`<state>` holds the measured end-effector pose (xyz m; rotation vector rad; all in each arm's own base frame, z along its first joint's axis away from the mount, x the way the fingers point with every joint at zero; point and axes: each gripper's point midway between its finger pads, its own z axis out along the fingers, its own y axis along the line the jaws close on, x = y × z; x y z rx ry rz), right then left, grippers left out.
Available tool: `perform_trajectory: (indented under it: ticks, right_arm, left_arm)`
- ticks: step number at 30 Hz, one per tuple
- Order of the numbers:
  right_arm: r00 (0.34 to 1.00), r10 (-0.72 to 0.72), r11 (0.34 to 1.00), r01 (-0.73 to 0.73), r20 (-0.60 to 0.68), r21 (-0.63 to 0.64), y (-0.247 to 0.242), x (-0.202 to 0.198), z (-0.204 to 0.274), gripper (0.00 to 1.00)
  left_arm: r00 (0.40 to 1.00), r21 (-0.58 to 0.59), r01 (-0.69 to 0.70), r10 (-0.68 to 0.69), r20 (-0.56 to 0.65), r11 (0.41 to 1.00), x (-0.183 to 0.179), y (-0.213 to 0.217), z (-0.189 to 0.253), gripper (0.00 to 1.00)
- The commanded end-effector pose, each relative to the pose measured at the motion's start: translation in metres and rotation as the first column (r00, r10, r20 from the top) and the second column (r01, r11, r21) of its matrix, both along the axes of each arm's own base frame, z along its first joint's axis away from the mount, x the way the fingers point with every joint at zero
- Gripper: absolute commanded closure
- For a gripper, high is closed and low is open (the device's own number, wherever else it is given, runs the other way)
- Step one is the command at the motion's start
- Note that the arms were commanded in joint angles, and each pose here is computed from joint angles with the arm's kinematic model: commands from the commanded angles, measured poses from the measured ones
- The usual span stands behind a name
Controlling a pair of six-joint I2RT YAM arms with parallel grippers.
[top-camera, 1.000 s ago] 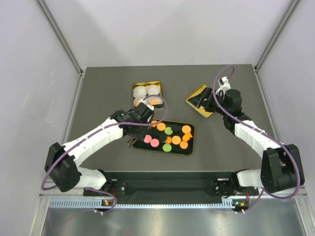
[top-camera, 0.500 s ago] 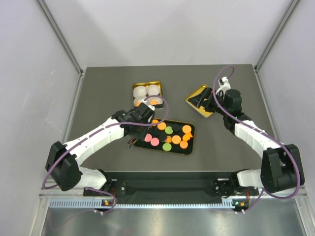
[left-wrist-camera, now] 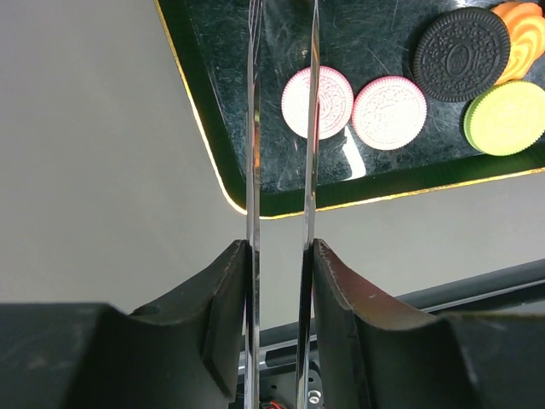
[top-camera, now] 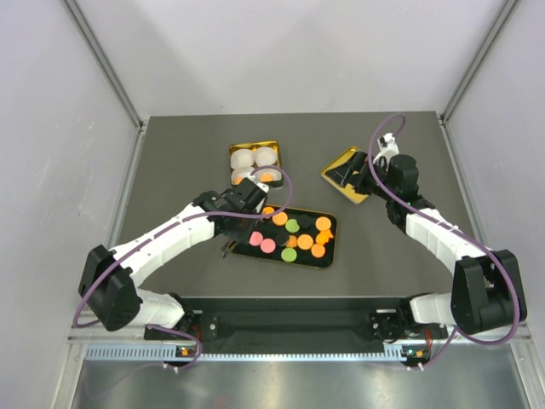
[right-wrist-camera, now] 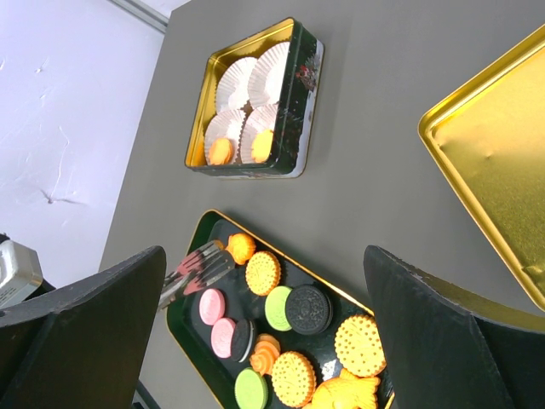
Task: Pack the cookies
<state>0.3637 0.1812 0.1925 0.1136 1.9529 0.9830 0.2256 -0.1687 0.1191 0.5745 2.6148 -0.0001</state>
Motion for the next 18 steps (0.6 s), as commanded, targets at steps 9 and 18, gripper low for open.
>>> perform_trajectory:
  ticks: [9,18]
  right_arm:
    - [0.995,0.018,1.000,-0.019,0.093,0.010,0.007,0.006,0.032,0.00]
    - [0.996,0.022,1.000,-0.023,0.088,0.010,0.009,0.005,0.030,0.00]
  left_arm:
    - [0.999,-0.058,0.030,-0.027,0.044,0.998,-0.001,-0.005,0.023,0.68]
    - [0.998,-0.070,0.024,-0.020,0.062,0.997,-0.005,0.001,0.039,0.68]
